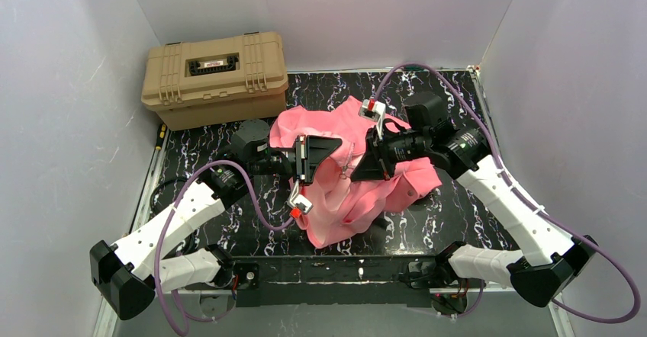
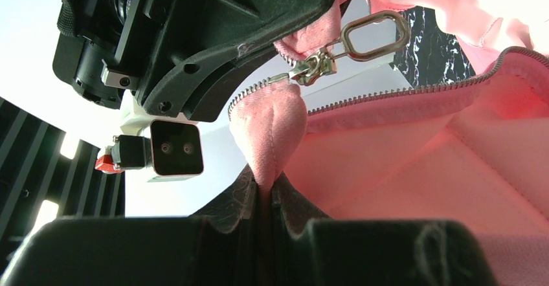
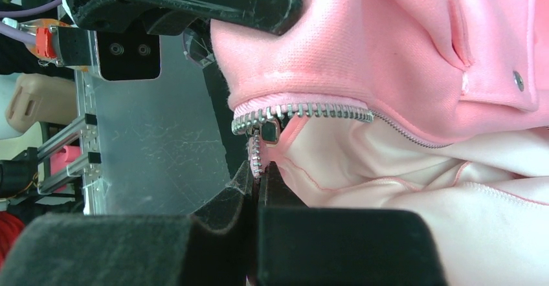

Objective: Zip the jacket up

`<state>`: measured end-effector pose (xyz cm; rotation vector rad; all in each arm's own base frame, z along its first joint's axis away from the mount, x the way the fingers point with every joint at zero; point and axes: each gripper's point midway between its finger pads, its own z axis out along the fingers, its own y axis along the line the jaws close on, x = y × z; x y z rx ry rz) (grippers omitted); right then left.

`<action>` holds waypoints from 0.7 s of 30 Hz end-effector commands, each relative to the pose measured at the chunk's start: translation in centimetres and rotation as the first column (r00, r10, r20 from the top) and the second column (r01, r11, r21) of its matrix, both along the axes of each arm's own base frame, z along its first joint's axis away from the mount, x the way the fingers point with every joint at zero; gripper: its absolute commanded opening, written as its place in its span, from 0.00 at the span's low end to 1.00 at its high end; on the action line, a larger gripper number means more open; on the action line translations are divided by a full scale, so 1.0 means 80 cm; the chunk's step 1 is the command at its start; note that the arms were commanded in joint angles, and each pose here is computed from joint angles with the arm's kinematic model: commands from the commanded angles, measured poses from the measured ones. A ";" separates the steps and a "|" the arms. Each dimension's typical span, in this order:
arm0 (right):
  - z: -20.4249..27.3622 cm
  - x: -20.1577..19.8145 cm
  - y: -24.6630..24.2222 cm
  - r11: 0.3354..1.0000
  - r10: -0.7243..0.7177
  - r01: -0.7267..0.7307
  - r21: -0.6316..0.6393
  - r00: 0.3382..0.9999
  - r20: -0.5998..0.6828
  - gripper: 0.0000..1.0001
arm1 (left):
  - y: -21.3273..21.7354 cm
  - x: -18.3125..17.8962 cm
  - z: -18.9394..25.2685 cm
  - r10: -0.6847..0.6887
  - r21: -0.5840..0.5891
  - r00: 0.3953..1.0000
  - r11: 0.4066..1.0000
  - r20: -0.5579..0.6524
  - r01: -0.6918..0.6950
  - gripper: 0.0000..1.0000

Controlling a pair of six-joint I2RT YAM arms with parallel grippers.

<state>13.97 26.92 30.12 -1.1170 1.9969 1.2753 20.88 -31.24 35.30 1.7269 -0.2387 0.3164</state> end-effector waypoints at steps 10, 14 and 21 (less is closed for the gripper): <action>0.036 0.000 -0.001 0.999 -0.002 -0.002 0.050 0.996 0.086 0.01 | 0.004 -0.014 0.030 -0.038 -0.023 0.994 0.999 0.107 0.041 0.00; 0.031 -0.004 -0.004 0.999 0.001 -0.004 0.042 0.997 0.080 0.01 | 0.004 -0.014 0.030 -0.037 -0.019 0.993 0.999 0.109 0.039 0.00; 0.021 -0.012 -0.005 0.999 0.018 -0.019 0.036 0.999 0.044 0.01 | 0.002 -0.011 0.037 -0.031 -0.039 0.995 0.999 0.099 0.035 0.00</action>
